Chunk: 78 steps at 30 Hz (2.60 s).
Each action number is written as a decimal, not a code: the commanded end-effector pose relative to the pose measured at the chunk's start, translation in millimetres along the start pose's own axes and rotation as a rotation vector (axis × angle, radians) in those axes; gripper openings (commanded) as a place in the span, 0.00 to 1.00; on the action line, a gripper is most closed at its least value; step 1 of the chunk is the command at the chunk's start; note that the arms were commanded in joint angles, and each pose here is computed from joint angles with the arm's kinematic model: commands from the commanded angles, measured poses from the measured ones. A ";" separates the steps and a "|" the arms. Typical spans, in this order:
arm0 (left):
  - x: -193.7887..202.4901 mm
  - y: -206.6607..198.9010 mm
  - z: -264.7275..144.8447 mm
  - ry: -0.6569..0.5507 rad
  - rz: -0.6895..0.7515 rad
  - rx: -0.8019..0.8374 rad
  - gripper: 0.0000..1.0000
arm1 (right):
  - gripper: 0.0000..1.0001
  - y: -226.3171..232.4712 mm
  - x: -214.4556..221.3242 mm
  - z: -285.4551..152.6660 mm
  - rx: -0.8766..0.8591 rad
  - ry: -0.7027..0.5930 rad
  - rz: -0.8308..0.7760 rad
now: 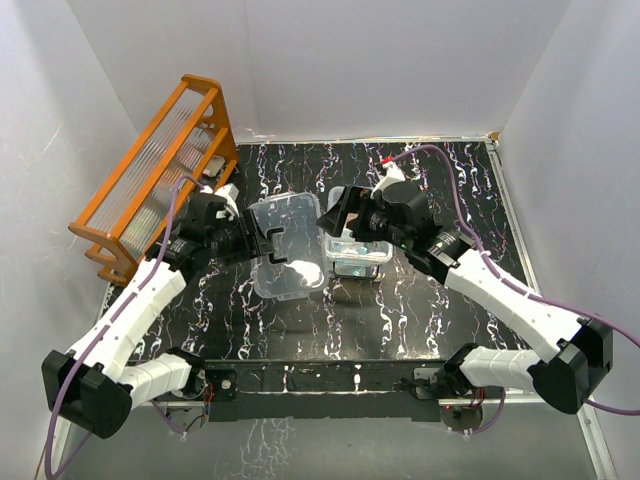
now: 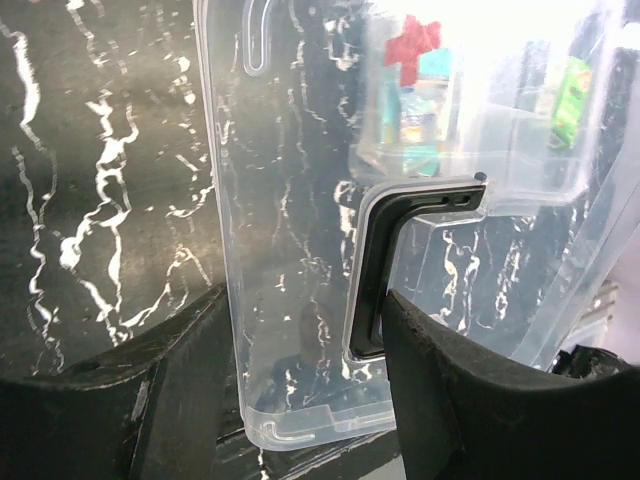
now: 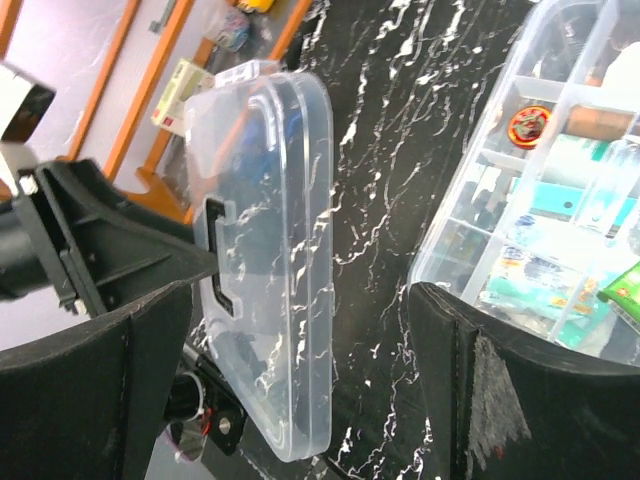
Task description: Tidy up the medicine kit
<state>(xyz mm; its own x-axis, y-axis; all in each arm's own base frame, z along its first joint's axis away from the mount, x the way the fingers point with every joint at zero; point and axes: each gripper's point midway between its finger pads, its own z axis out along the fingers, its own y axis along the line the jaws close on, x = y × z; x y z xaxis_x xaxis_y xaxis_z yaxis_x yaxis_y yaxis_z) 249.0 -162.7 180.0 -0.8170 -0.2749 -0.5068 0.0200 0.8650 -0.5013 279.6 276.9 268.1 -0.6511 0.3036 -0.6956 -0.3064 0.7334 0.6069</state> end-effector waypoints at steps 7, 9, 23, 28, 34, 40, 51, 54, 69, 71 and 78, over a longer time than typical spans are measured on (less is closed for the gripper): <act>-14.6 -50.5 -0.4 0.057 0.043 0.208 0.42 | 0.87 21.3 14.2 -2.6 -0.189 0.037 0.046; -14.5 -56.5 1.5 0.070 0.040 0.241 0.42 | 0.83 23.2 18.9 0.0 -0.207 0.055 0.057; -21.4 -75.8 9.6 0.108 0.037 0.315 0.44 | 0.37 23.6 -2.9 2.0 -0.281 -0.042 0.196; -27.2 -89.0 14.5 0.136 0.029 0.362 0.57 | 0.28 9.7 -19.2 -3.9 -0.267 -0.092 0.217; -50.3 -92.9 24.1 0.105 0.031 0.312 0.78 | 0.22 -8.7 -48.2 -14.4 -0.273 -0.156 0.260; -63.1 -91.5 34.9 0.083 0.014 0.270 0.82 | 0.21 -29.5 -71.3 -19.6 -0.253 -0.208 0.311; -61.8 -91.5 65.5 0.095 -0.048 0.296 0.80 | 0.20 -69.5 -81.2 -13.0 -0.211 -0.227 0.361; -56.1 -94.0 76.2 0.136 -0.069 0.321 0.77 | 0.21 -90.2 -78.4 -13.0 -0.185 -0.213 0.375; -17.8 -112.0 105.4 0.286 -0.096 0.422 0.76 | 0.36 -153.9 -44.7 -3.5 -0.077 -0.075 0.417; -13.4 -110.8 108.8 0.296 -0.098 0.413 0.75 | 0.37 -159.8 -42.5 -2.3 -0.049 -0.069 0.415; 3.1 -117.1 115.9 0.341 -0.091 0.425 0.63 | 0.30 -176.3 -46.4 3.2 0.028 -0.075 0.409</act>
<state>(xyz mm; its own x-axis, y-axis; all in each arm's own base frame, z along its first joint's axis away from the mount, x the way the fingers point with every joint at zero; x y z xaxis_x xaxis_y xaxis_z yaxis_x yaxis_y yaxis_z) 319.1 -303.5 158.0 -0.9554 -0.1615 -0.2473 0.1021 0.6050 -0.7897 352.6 142.2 181.7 -0.6910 0.6225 -0.3674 0.0160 0.5213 0.8532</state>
